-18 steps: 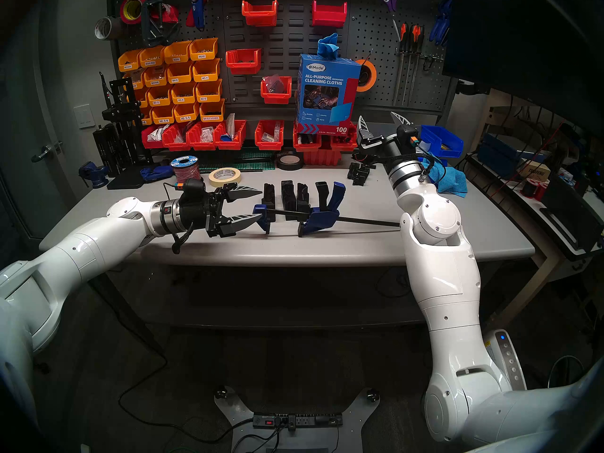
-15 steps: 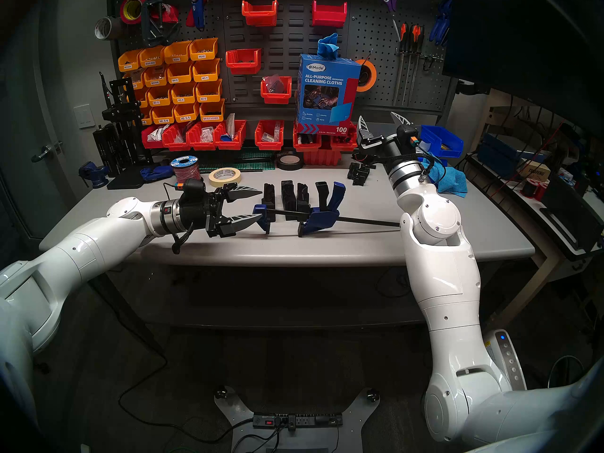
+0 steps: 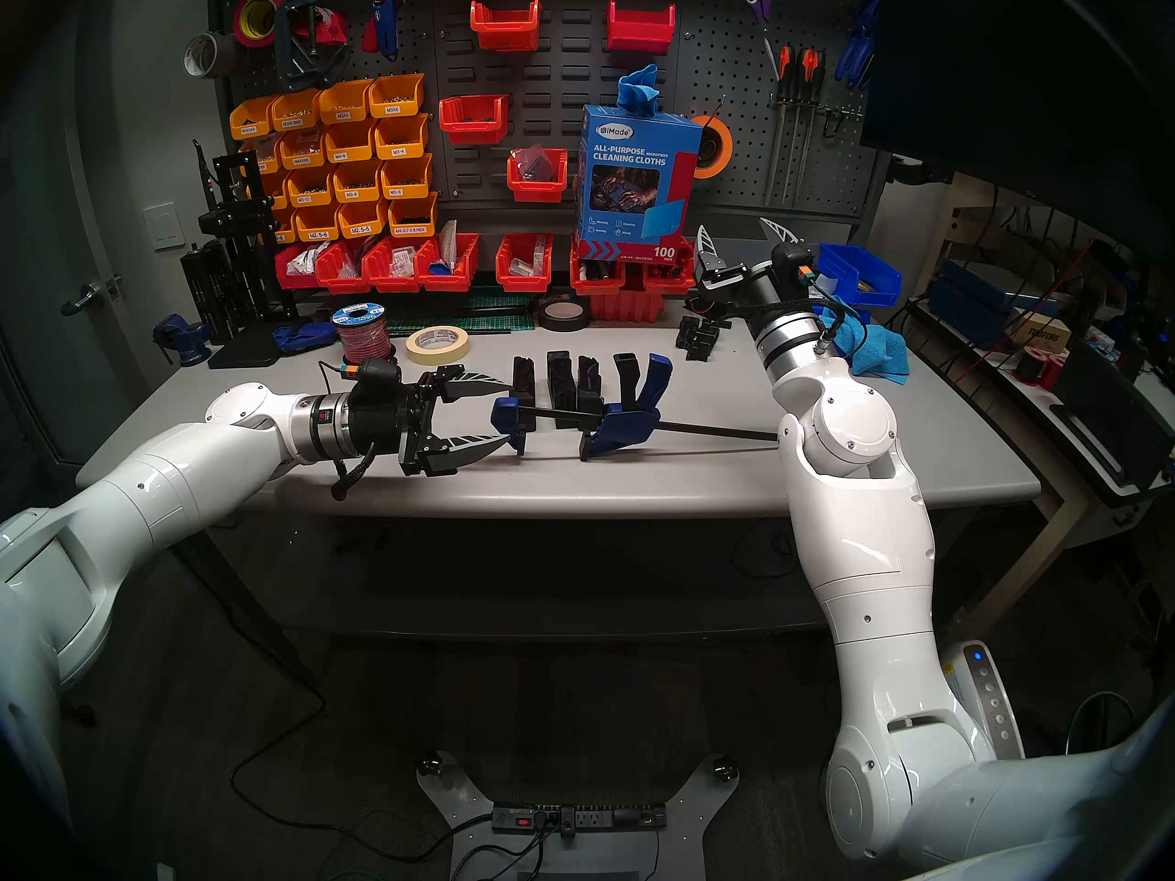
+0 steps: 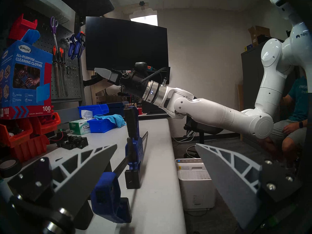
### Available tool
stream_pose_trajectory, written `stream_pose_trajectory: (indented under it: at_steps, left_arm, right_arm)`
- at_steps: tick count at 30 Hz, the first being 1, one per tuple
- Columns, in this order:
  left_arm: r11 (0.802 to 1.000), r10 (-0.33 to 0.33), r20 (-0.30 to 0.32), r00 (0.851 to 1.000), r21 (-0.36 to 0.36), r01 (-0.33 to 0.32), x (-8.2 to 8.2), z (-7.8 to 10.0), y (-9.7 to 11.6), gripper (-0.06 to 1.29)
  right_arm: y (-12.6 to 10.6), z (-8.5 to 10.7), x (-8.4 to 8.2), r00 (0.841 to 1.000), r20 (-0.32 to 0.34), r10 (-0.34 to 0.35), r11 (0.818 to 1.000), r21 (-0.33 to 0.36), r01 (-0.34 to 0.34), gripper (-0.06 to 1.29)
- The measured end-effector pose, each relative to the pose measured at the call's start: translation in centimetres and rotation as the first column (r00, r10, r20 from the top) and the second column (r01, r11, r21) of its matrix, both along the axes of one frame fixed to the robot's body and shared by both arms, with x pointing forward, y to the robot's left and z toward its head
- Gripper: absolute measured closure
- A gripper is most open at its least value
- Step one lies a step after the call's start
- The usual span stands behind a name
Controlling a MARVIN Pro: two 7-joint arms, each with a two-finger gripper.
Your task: Clamp the two 3D printed pieces together with the clamp
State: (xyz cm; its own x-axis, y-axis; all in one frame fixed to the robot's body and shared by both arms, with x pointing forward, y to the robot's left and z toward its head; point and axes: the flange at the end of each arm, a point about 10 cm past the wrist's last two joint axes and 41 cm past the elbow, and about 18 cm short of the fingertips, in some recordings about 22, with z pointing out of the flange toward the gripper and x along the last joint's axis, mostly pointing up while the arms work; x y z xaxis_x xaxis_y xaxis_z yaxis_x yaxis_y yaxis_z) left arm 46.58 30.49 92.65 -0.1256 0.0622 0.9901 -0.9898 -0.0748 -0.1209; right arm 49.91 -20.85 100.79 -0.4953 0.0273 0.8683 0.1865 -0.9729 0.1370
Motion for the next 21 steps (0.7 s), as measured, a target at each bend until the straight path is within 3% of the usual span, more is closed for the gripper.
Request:
stream_pose_trajectory:
  at_steps: [14, 21]
  left_arm:
    - [0.993, 0.110, 0.045, 0.993, 0.026, -0.112, 0.65, -0.51, 0.31, -0.03]
    - [0.996, 0.081, 0.041, 0.996, 0.038, -0.083, 0.77, -0.97, 0.45, -0.03]
  right_arm:
    - [0.00, -0.02, 0.00, 1.000, 0.000, 0.000, 1.000, 0.000, 0.000, -0.02]
    - [0.00, -0.03, 0.00, 1.000, -0.001, 0.000, 1.000, 0.000, 0.000, -0.02]
